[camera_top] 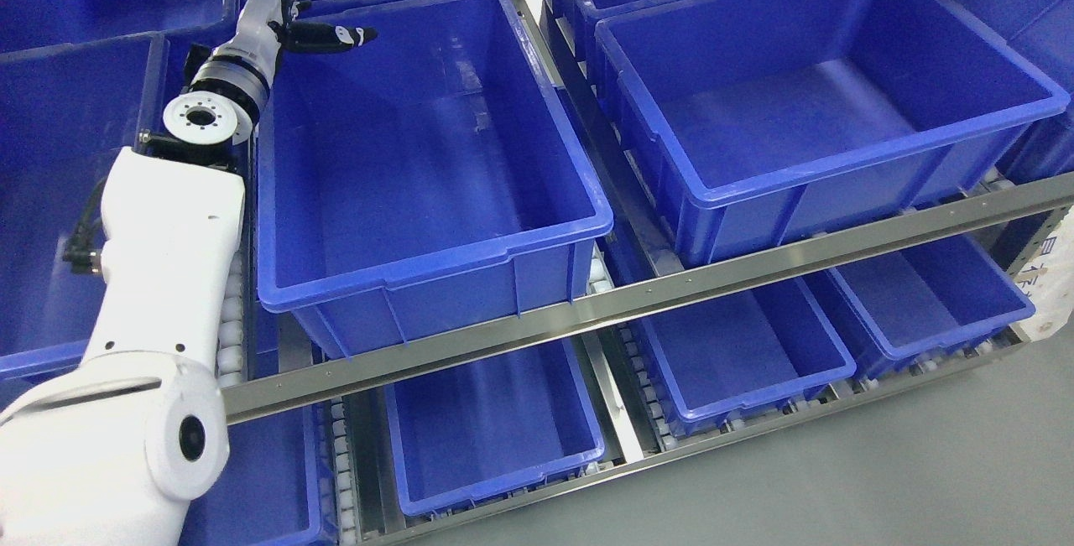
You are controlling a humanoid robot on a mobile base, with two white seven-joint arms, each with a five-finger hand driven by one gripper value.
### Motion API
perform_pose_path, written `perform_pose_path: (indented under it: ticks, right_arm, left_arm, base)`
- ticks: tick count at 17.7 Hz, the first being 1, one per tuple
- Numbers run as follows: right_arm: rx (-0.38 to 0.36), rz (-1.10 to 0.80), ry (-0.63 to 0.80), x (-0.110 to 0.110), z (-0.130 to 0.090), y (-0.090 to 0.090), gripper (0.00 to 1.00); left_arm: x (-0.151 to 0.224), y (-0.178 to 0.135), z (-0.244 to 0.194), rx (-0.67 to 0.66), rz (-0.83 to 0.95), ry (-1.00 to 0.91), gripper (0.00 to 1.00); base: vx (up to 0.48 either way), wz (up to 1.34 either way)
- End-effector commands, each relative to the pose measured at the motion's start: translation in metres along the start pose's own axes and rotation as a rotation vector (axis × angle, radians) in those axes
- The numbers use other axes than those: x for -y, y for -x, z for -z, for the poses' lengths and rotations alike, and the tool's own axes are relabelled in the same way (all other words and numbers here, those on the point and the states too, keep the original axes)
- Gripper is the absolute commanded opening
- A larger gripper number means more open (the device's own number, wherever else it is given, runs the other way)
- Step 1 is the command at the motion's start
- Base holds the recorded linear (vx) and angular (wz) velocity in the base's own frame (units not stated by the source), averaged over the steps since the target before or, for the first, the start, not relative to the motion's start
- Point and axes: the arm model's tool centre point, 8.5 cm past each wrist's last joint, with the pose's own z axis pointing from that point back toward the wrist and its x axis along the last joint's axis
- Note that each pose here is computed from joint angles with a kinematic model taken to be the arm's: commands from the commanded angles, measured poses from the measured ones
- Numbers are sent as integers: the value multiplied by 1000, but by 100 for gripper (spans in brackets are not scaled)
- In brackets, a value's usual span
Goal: Place circuit breaker on shelf
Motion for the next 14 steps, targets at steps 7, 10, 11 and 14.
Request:
perform_pose_path:
  ticks: [7,10,11,14]
  right_arm:
    - [2,-2,17,11,0,-1,100]
    - [2,-2,17,11,0,-1,100]
    - [1,-2,17,11,0,0,100]
    - [2,-2,17,11,0,-1,100]
  left_arm:
    - [-59,-29,-107,263,-119,-297,100]
    - [-42,-32,-125,297,-78,-265,100]
    - [-36,-33,-127,305,-65,-254,100]
    - [-11,-23,-137,300,-31,-197,100]
  base:
    - [0,0]
    - [0,0]
    - [-1,-12]
    - [0,-4]
